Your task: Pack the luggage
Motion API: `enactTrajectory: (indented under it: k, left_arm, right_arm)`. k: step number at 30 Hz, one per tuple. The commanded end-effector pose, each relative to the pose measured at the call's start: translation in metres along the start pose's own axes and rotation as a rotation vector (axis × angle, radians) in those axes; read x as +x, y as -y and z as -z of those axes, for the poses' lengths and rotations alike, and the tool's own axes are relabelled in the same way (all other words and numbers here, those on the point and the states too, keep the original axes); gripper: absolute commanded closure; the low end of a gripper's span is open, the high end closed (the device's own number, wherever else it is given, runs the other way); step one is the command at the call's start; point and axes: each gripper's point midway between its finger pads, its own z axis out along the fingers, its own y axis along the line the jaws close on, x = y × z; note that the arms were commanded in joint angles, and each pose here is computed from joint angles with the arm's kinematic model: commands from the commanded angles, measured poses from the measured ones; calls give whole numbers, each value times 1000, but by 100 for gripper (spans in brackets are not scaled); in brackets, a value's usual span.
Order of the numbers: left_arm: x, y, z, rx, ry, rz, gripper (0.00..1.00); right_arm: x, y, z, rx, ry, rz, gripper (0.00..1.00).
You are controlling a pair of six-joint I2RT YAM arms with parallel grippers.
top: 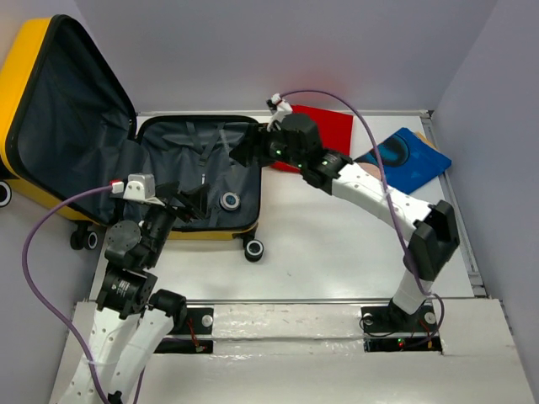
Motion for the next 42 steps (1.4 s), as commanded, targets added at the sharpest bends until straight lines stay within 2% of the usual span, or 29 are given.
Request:
enactTrajectory:
  k: [1, 3, 4, 5, 7, 8, 9, 10, 11, 14, 15, 17, 18, 24, 28, 31, 34, 35, 38, 42]
  left_arm:
    - [-19, 0, 4, -19, 67, 8, 1]
    - [-20, 2, 5, -10, 70, 8, 1]
    - [-21, 2, 5, -9, 73, 8, 1]
    - [-23, 3, 6, -8, 77, 11, 1]
    - [-23, 5, 7, -2, 80, 16, 1]
    - [-23, 5, 7, 0, 79, 18, 1]
    - [-23, 6, 7, 0, 81, 22, 1]
    - [-23, 6, 8, 2, 85, 24, 1]
    - [-24, 6, 8, -1, 89, 30, 1]
    - [-25, 7, 10, 5, 97, 36, 1]
    - [-26, 8, 10, 9, 100, 37, 1]
    - [-23, 11, 10, 22, 91, 36, 1]
    - [-22, 11, 10, 23, 90, 32, 1]
    - [-20, 18, 11, 64, 79, 21, 1]
    - [-20, 18, 12, 68, 81, 15, 1]
    - [-19, 20, 12, 76, 78, 17, 1]
    - [-15, 27, 12, 116, 58, 15, 1]
    - [-13, 27, 12, 119, 52, 14, 1]
    - [-11, 30, 10, 130, 40, 14, 1]
    - [-9, 33, 9, 147, 28, 14, 1]
  right_arm:
    - [15, 26, -13, 56, -49, -17, 17]
    - [7, 56, 8, 132, -21, -48, 17]
    - [-5, 95, 21, 214, 13, -85, 19]
    - [17, 132, 34, 300, -17, -131, 24]
    - [4, 176, 73, 429, 64, -178, 32]
    - [-5, 221, 99, 540, 120, -226, 37]
    - [16, 250, 119, 622, 102, -253, 44]
    - [9, 268, 142, 689, 154, -263, 49]
    - [18, 310, 173, 802, 177, -309, 58]
    - [27, 359, 221, 950, 214, -365, 57]
    - [36, 386, 249, 1036, 229, -406, 46]
    - [46, 405, 266, 1070, 229, -451, 37]
    - [48, 418, 283, 1101, 250, -483, 35]
    - [78, 444, 290, 1141, 195, -557, 35]
    - [96, 455, 279, 1120, 155, -618, 42]
    - [99, 459, 270, 1083, 141, -662, 51]
    - [99, 461, 264, 1063, 136, -676, 66]
    - [100, 461, 264, 1061, 135, -682, 74]
    - [108, 447, 263, 1020, 122, -690, 87]
    - [140, 418, 269, 963, 77, -717, 89]
